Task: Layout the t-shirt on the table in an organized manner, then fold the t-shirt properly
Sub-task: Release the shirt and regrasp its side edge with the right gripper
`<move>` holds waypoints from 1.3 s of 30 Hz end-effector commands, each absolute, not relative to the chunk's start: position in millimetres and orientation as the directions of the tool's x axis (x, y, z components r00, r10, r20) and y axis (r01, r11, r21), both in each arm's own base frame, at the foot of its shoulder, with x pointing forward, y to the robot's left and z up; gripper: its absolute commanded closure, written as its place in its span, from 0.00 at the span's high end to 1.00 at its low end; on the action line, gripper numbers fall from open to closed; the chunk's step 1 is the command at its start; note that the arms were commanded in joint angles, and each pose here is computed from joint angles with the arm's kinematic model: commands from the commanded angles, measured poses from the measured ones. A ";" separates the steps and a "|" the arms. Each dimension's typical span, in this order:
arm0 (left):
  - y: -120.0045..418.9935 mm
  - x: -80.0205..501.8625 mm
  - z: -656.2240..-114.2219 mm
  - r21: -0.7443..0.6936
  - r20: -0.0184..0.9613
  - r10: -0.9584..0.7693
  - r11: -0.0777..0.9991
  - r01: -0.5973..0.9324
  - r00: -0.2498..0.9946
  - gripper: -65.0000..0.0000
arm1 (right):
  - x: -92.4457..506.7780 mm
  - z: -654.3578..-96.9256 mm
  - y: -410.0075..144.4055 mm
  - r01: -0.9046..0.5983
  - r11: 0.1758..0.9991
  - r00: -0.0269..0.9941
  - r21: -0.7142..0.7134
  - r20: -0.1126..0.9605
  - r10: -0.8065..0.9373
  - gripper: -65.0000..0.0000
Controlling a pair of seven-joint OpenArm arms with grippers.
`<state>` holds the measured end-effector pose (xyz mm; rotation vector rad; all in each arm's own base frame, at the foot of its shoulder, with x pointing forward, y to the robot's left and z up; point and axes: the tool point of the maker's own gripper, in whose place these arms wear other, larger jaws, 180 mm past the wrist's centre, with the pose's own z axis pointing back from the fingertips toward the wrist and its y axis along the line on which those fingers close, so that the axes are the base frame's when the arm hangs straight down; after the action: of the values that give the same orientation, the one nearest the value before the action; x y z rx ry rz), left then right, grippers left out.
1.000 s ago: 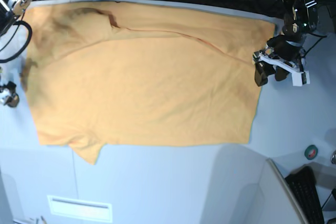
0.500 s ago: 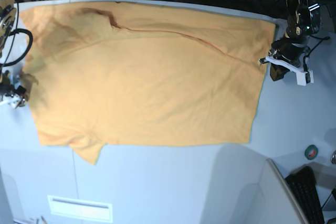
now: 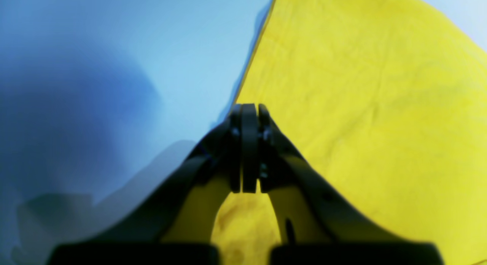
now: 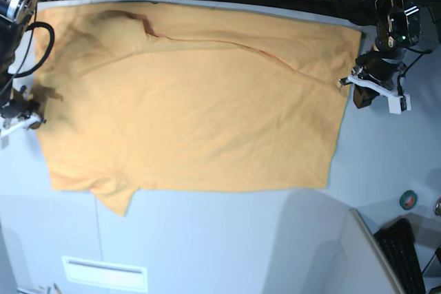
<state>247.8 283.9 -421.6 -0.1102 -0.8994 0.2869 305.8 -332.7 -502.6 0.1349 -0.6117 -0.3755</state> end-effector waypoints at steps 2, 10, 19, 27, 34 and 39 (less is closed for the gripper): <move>288.3 255.8 -409.1 -0.211 0.785 0.280 0.960 -0.186 0.553 0.00 | 317.4 -488.9 -343.8 0.301 0.927 0.729 0.224 0.573 -0.375 0.00; 288.6 253.3 -410.8 -0.210 0.781 0.281 0.959 -0.189 0.557 0.00 | 327.8 -472.4 -343.7 0.275 0.938 0.701 0.211 0.623 -0.346 0.00; 287.5 255.9 -409.6 -0.212 0.784 0.280 0.960 -0.185 0.554 0.00 | 313.6 -424.0 -297.7 0.133 0.984 0.716 0.120 0.675 -0.179 0.00; 288.0 256.4 -409.0 -0.212 0.785 0.280 0.960 -0.186 0.552 0.00 | 278.5 -422.8 -255.5 0.090 0.988 0.782 0.124 0.606 -0.147 0.00; 288.0 256.4 -409.0 -0.212 0.785 0.280 0.960 -0.186 0.552 0.00 | 250.1 -444.1 -236.4 0.098 0.983 0.841 0.158 0.514 -0.167 0.00; 288.0 256.4 -409.0 -0.212 0.785 0.280 0.960 -0.186 0.552 0.00 | 239.2 -448.4 -228.3 0.097 0.981 0.871 0.168 0.462 -0.165 0.00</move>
<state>248.1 283.5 -421.6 -0.1111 -0.8997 0.2861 226.0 -221.1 -461.9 0.1551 -0.4377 -0.1468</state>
